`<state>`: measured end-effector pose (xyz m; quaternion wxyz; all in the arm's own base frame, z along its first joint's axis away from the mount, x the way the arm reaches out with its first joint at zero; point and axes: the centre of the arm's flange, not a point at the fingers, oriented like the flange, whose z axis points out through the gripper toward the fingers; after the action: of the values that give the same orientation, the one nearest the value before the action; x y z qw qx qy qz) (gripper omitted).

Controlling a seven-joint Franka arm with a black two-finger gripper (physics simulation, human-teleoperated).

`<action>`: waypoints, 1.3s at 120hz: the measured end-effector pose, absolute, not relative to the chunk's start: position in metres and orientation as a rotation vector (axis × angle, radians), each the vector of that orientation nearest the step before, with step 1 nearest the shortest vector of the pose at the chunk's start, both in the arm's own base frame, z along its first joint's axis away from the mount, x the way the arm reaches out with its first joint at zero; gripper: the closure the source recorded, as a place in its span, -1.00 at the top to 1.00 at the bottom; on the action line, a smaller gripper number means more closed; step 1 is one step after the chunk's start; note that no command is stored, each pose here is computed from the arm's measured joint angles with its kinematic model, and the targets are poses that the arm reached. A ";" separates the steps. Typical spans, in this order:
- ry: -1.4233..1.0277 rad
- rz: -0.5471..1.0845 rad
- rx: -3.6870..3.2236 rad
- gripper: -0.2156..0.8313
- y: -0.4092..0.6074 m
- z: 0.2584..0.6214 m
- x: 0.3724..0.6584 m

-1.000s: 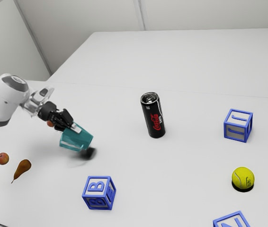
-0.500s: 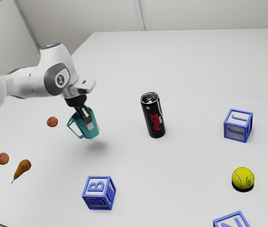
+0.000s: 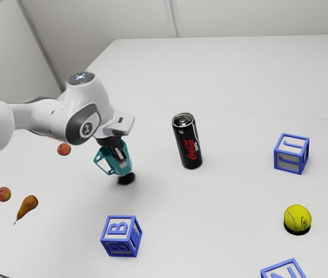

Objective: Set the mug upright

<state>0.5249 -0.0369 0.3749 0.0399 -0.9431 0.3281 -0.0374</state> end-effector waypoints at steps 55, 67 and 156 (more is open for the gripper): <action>0.888 -0.153 -2.913 -0.78 -0.045 0.368 0.524; 0.859 -0.155 -2.922 -0.64 -0.041 0.368 0.525; 0.711 -0.323 -2.948 0.47 -0.025 0.443 0.549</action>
<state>0.5491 -0.0246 0.4426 0.0461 -0.9656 0.2330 -0.1058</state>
